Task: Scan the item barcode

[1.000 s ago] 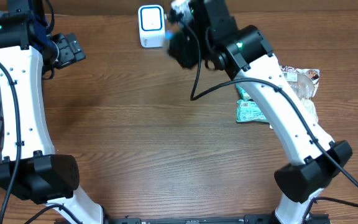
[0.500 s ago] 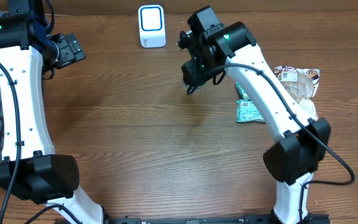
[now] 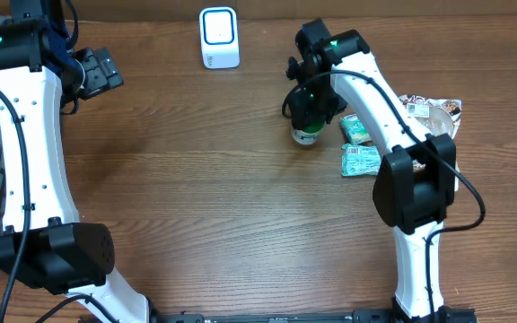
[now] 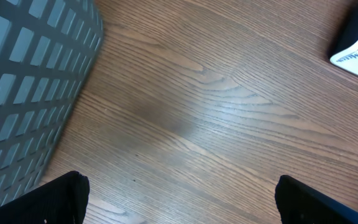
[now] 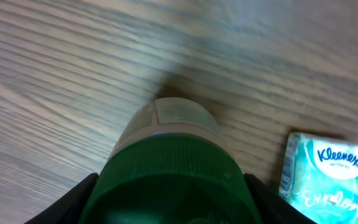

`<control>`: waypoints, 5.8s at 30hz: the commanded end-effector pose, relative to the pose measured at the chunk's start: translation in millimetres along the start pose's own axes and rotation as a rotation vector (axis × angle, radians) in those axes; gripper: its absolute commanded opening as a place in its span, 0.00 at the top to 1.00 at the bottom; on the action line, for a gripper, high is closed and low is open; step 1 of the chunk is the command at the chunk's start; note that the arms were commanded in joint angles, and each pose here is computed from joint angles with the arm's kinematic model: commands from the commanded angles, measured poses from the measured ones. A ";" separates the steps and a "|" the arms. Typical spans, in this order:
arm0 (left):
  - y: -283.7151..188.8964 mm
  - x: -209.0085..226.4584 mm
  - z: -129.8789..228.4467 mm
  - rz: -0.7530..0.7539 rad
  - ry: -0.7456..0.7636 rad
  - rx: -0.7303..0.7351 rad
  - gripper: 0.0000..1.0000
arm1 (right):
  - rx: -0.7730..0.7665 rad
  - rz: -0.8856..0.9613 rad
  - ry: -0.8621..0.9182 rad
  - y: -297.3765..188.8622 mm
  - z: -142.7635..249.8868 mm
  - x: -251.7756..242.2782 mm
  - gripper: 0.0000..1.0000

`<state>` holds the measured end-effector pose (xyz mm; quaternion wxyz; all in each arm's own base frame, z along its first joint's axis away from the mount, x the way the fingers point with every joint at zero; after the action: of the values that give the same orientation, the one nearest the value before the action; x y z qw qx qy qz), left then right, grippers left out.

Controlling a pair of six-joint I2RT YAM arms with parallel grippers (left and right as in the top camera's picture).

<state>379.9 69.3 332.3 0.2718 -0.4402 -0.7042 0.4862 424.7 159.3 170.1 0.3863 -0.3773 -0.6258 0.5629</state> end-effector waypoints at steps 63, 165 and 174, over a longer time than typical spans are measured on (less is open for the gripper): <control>1.6 -2.6 -0.3 -0.003 0.010 0.001 0.01 | -0.983 0.008 0.081 -371.3 153.7 19.2 0.00; -94.0 68.6 205.5 0.067 0.034 -0.292 0.00 | -1.496 0.156 0.047 -24.8 299.5 -2.0 0.00; -50.6 71.0 233.4 0.269 0.036 -0.807 0.00 | -1.496 0.156 0.046 -24.8 299.5 -2.0 0.00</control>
<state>140.5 23.2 311.4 0.0306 -0.5826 -0.7778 0.2339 152.3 33.0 176.7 -0.0012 -0.5908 -0.8068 0.0070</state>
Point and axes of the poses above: each gripper's point midway between its finger pads, its own y axis out along the fingers, its own x axis along the line the jaws close on, z = x × y, the point moved 9 cm from there along -y, back along the fingers
